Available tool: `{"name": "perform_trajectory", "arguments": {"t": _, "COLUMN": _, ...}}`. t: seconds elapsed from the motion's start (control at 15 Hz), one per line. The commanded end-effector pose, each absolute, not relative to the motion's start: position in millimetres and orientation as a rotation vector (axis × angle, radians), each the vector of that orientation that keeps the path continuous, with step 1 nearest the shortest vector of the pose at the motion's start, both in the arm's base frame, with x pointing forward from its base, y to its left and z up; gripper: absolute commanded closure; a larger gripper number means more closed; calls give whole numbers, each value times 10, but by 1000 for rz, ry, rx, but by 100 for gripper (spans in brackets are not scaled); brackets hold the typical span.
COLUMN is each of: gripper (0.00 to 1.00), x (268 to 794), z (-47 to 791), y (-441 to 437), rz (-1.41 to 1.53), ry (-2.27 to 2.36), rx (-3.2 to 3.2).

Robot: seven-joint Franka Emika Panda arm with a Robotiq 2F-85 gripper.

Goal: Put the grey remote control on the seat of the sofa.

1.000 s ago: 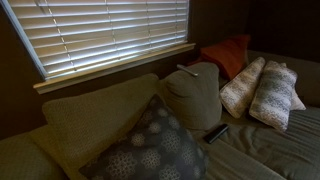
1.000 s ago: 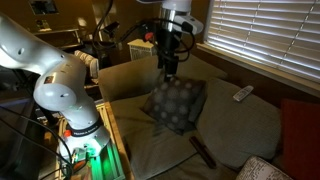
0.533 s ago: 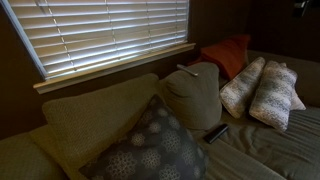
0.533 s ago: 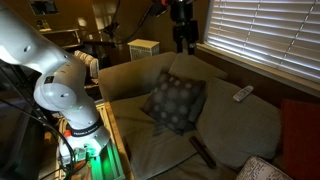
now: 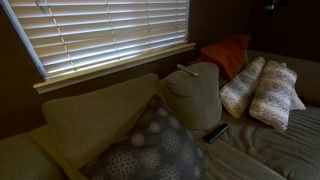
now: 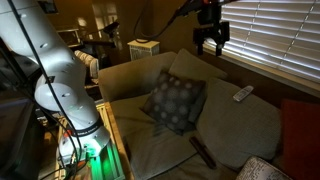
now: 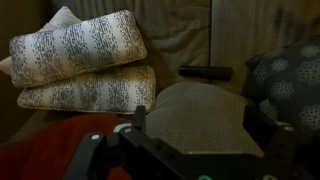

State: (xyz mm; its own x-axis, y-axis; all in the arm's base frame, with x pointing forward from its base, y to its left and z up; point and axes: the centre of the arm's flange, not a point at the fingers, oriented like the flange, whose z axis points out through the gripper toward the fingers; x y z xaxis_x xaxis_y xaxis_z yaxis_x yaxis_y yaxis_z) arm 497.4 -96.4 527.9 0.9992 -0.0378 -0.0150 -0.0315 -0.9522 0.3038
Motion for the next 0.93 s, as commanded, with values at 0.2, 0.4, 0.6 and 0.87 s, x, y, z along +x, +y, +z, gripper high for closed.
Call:
{"name": "perform_trajectory", "arguments": {"t": 0.2, "gripper": 0, "x": 5248, "z": 5141, "y": -1159, "rz": -122, "ry": 119, "rx": 2844}}
{"name": "perform_trajectory", "arguments": {"t": 0.4, "gripper": 0, "x": 5302, "z": 5128, "y": -1162, "rz": -131, "ry": 137, "rx": 2845}}
{"name": "perform_trajectory", "arguments": {"t": 0.6, "gripper": 0, "x": 5335, "z": 5108, "y": -1175, "rz": -119, "ry": 161, "rx": 2862}}
{"name": "perform_trajectory", "arguments": {"t": 0.87, "gripper": 0, "x": 5571, "z": 5018, "y": -1182, "rz": -27, "ry": 204, "rx": 2961}}
